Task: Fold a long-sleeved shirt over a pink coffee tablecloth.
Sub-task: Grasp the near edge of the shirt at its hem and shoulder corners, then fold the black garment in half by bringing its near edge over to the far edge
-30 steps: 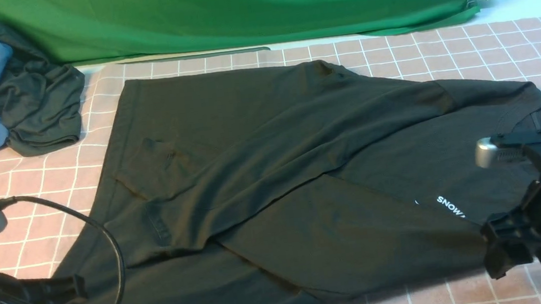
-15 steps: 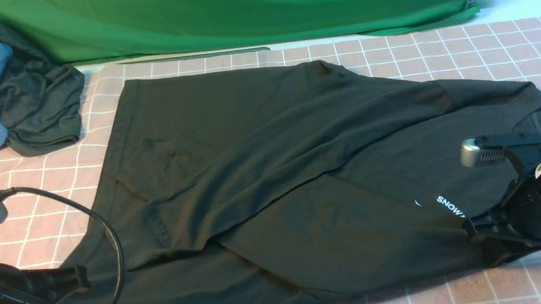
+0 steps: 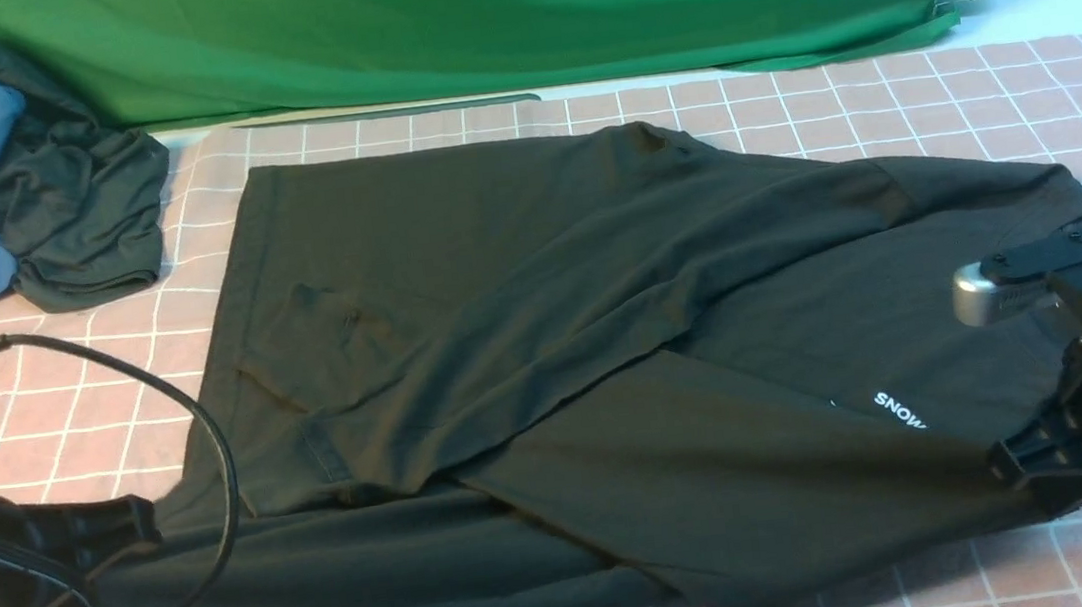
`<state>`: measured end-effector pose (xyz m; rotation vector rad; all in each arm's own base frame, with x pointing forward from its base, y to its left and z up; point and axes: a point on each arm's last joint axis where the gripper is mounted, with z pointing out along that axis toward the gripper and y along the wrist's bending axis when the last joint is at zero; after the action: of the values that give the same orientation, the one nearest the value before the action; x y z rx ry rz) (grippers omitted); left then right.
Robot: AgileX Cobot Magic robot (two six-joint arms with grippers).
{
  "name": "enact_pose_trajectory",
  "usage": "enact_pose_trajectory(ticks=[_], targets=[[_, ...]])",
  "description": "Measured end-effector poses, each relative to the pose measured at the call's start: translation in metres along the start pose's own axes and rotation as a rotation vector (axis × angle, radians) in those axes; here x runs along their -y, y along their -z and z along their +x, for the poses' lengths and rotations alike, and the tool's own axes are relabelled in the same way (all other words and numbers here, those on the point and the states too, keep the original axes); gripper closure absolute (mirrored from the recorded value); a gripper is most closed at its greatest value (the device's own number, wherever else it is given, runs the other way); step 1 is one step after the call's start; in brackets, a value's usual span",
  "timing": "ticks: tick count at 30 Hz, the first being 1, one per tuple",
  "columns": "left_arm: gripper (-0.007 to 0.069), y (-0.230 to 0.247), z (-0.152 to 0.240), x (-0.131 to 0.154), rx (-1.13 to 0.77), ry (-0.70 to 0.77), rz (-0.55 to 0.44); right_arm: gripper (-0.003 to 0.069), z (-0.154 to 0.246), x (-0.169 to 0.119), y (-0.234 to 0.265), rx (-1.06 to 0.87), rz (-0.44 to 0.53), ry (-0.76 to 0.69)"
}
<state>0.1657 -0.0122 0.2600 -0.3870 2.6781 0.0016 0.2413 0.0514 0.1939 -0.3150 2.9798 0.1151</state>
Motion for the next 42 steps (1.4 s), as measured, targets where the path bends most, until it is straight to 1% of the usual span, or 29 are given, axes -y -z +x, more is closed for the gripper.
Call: enact_pose_trajectory(ticks=[5,9,15,21,26,27,29,33,38,42], targets=[[0.0594,0.000,-0.004,0.002,0.046,0.024,0.022,0.0580,0.000,0.001,0.002,-0.016,0.008,0.012],[0.0594,-0.001,-0.010,0.005,0.100,0.049,0.050,0.0580,-0.010,0.000,0.014,0.000,0.009,0.024],[0.0594,-0.016,-0.024,0.013,0.055,0.081,0.038,0.0580,-0.029,0.000,0.030,0.041,0.012,0.044],[0.0594,-0.024,-0.064,0.031,0.054,0.097,0.042,0.0580,-0.054,0.001,0.032,0.015,0.009,0.048],[0.0594,-0.027,-0.101,0.035,0.085,0.145,0.043,0.0580,-0.075,0.016,0.036,0.024,0.015,0.005],[0.0594,-0.028,-0.111,0.034,0.093,0.166,0.049,0.0580,-0.080,0.022,0.038,0.030,0.017,-0.014],[0.0594,-0.037,-0.131,0.033,0.083,0.195,0.060,0.0580,-0.093,0.034,0.042,0.044,0.011,-0.055],[0.0594,-0.055,-0.163,0.035,0.067,0.237,0.099,0.0580,-0.114,0.047,0.039,0.038,-0.005,-0.091],[0.0594,-0.079,-0.195,0.039,0.046,0.282,0.115,0.0580,-0.145,0.053,0.031,0.041,-0.010,-0.088],[0.0594,-0.103,-0.220,0.048,0.040,0.296,0.133,0.0580,-0.176,0.059,0.021,0.048,-0.011,-0.080]])
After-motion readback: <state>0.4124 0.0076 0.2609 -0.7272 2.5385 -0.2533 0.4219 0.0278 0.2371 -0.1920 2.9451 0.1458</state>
